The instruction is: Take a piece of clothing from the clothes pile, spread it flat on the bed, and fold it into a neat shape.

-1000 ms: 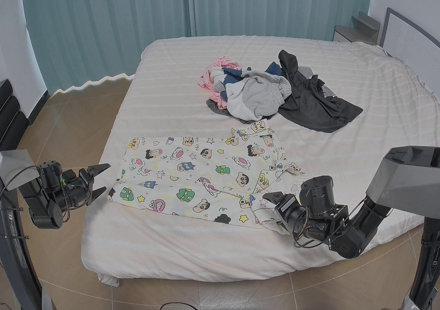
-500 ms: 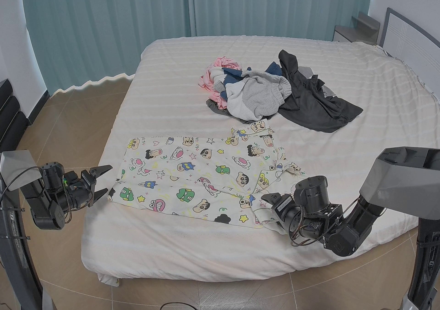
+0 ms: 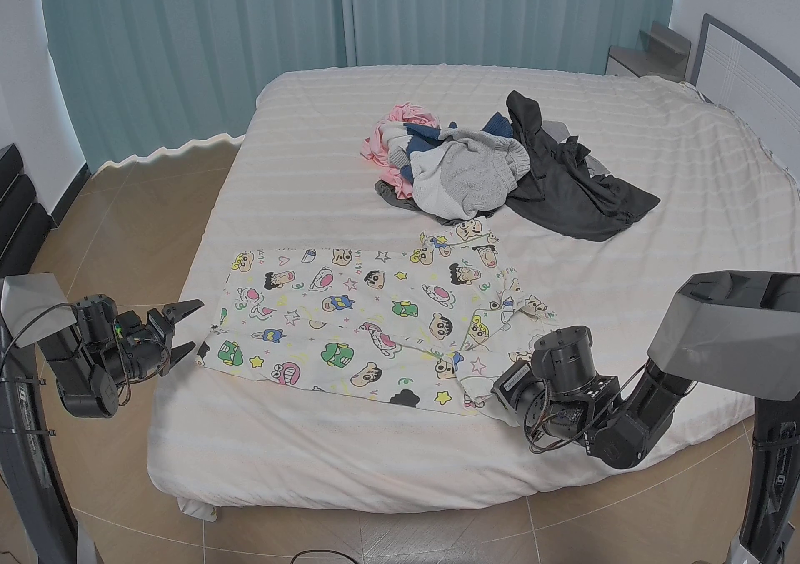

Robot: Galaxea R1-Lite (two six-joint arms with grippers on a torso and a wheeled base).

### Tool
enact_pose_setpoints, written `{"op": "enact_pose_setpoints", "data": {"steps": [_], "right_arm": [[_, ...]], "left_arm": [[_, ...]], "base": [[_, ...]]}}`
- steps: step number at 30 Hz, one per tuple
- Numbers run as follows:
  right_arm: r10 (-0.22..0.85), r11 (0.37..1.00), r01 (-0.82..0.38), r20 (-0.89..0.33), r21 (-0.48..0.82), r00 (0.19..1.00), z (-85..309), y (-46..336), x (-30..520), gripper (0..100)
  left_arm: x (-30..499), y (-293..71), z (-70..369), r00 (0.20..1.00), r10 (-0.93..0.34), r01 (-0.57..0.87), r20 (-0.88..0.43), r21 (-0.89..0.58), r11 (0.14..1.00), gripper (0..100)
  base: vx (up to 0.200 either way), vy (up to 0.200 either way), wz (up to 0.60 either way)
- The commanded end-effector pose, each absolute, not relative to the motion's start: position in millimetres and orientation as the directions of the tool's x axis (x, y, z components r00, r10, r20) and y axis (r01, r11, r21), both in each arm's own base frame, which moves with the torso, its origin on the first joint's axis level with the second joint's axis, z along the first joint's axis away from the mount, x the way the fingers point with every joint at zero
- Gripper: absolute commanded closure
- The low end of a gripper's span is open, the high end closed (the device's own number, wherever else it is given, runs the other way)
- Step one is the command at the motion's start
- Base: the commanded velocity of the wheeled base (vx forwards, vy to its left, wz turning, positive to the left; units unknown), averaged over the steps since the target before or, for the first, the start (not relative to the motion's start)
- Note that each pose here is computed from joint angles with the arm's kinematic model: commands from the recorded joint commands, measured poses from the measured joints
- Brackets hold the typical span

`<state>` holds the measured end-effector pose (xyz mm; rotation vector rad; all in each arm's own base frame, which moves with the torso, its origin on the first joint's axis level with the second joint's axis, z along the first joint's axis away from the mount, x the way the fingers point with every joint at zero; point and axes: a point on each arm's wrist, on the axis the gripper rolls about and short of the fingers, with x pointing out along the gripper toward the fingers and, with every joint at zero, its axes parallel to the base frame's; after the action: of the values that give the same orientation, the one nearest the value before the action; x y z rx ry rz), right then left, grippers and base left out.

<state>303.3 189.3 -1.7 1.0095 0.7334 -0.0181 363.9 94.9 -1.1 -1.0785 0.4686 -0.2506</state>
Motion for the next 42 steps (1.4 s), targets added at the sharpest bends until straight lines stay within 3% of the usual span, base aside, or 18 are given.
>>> {"op": "enact_pose_setpoints", "data": {"steps": [1, 12, 22, 42], "right_arm": [[0.316, 0.556, 0.334, -0.566, 0.761, 0.762, 2, 190, 301, 100], [0.351, 0.563, 0.302, -0.553, 0.769, 0.755, 38, 206, 299, 100], [0.322, 0.604, 0.362, -0.633, 0.71, 0.704, 21, 210, 300, 100], [0.349, 0.57, 0.387, -0.639, 0.725, 0.685, 24, 220, 297, 100]], "left_arm": [[364, 94, -2, 0.874, -0.42, -0.03, -0.245, -0.889, 0.457, 0], [364, 94, -2, 0.874, -0.42, -0.03, -0.245, -0.889, 0.457, 0], [364, 95, -2, 0.874, -0.42, -0.028, -0.244, -0.889, 0.457, 0], [364, 95, -2, 0.874, -0.42, -0.028, -0.244, -0.888, 0.458, 0]], "base": [[0.0, 0.0, 0.0], [0.0, 0.0, 0.0], [0.0, 0.0, 0.0], [0.0, 0.0, 0.0]]}}
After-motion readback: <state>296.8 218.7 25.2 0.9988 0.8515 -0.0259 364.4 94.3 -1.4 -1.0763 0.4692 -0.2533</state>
